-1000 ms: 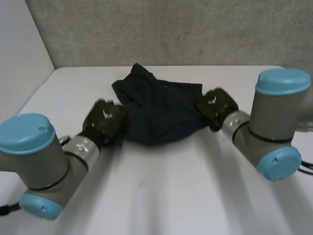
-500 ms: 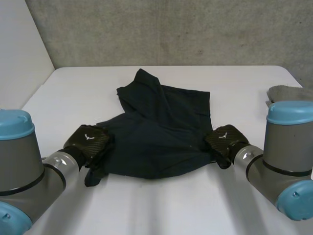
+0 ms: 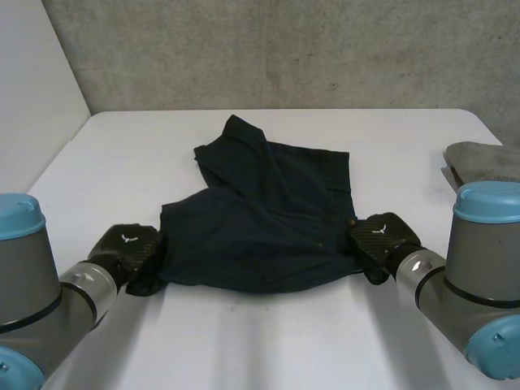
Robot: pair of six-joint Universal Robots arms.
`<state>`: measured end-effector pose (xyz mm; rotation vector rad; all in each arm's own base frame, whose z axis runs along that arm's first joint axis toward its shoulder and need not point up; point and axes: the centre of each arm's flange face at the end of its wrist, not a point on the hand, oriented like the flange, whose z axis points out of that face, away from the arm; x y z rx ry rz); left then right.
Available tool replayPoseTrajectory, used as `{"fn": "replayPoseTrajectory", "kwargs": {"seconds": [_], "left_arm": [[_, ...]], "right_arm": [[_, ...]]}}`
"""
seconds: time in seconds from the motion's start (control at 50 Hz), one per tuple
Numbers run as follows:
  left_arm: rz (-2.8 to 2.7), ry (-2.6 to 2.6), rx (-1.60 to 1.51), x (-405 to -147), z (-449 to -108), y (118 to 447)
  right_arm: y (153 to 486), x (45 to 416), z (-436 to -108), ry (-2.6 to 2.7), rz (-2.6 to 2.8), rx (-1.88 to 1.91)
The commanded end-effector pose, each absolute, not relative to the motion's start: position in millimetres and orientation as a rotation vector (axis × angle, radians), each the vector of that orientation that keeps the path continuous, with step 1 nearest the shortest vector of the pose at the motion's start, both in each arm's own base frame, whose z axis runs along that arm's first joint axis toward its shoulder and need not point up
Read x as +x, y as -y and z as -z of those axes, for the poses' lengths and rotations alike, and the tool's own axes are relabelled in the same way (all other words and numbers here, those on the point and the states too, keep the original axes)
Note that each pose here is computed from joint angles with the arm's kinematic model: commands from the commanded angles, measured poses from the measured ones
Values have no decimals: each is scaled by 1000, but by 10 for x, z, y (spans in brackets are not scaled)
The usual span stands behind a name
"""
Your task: Fold the laundry.
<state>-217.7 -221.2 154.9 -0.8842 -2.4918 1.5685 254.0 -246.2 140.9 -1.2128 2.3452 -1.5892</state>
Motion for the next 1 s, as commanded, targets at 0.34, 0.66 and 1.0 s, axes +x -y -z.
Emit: {"fn": "replayPoseTrajectory", "kwargs": {"seconds": [0.34,0.66,1.0], "left_arm": [[-1231,2562,-1316,-2043,-1997,1474],[-1073,2584,-1383,-2232,-1544,1764],[-1266,2500,-1372,-2373,-1648,1900]], "right_arm": [[1883,2343,-1947,-2310,1134,-1813],[1924,2376,-1750,-2320,1253,-1690],[1866,2338,-1787,-2394,1119,-1396]]}}
